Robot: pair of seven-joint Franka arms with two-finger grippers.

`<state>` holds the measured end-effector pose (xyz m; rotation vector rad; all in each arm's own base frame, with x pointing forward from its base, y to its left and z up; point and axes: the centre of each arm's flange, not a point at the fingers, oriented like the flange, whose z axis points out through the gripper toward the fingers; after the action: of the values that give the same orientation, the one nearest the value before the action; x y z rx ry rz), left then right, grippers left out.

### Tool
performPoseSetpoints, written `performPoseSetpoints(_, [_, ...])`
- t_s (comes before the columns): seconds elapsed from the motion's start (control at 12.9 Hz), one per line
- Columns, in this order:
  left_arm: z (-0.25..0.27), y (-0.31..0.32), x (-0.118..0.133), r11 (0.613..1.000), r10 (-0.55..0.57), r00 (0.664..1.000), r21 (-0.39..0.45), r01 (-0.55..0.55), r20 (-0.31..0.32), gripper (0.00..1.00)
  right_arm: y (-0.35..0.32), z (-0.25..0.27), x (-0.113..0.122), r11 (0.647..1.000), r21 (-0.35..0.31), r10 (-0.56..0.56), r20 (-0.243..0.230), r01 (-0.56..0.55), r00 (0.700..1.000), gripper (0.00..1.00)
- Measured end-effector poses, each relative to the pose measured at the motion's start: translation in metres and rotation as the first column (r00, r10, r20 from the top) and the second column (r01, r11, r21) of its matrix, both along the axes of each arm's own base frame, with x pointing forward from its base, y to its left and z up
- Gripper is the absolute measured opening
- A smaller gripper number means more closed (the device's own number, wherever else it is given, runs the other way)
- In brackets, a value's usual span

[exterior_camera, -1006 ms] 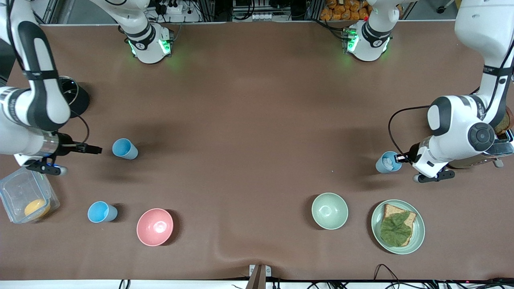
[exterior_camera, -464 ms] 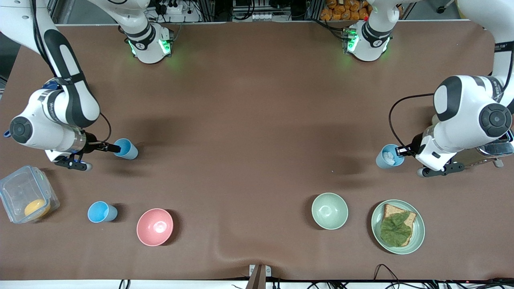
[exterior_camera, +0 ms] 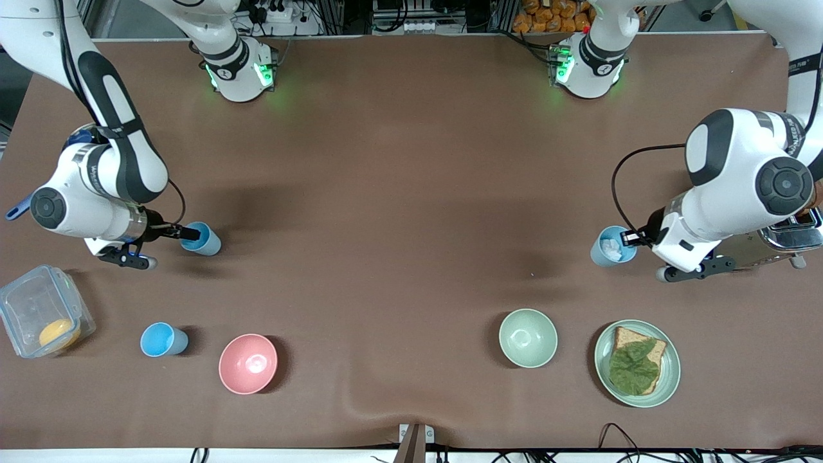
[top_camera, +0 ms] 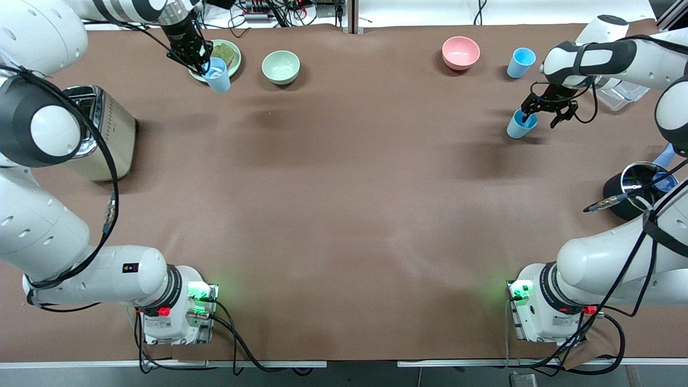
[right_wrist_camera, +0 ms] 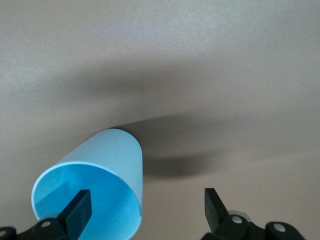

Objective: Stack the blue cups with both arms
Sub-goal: 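Close the left gripper on its cup while the right gripper grasps its cup, then carry the tissue cup with the left gripper toward the table middle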

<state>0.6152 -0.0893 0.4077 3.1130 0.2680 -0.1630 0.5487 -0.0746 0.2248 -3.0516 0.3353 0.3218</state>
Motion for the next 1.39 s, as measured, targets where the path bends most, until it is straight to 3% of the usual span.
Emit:
performPoseSetpoints(0.15, [0.003, -0.001, 0.001, 1.0, -0.003, 1.0, 0.008, 0.003, 0.006, 0.02, 0.003, -0.009, 0.003, 1.0, -0.006, -0.011, 0.019, 0.011, 1.0, 1.0])
performPoseSetpoints(0.23, [0.005, 0.0, 0.002, 1.0, -0.003, 1.0, 0.007, 0.002, 0.01, 0.02, 0.005, -0.014, 0.003, 1.0, -0.009, -0.026, 0.02, 0.026, 0.999, 0.91])
performPoseSetpoints(0.77, [0.029, -0.015, 0.004, 1.0, -0.025, 1.0, 0.007, 0.025, 0.015, 0.02, 0.009, -0.008, 0.008, 0.998, -0.019, -0.059, 0.035, 0.059, 0.998, 0.07])
performPoseSetpoints(0.85, [0.031, -0.018, 0.004, 1.0, -0.03, 0.999, 0.006, 0.03, 0.016, 0.02, 0.008, 0.002, 0.01, 0.998, -0.021, -0.06, 0.044, 0.061, 0.997, 0.04])
performPoseSetpoints(1.39, [0.042, -0.04, 0.001, 1.0, -0.01, 1.0, 0.003, 0.01, 0.016, 0.02, 0.026, 0.143, 0.011, 1.0, -0.021, -0.018, 0.071, 0.019, 0.997, 0.04])
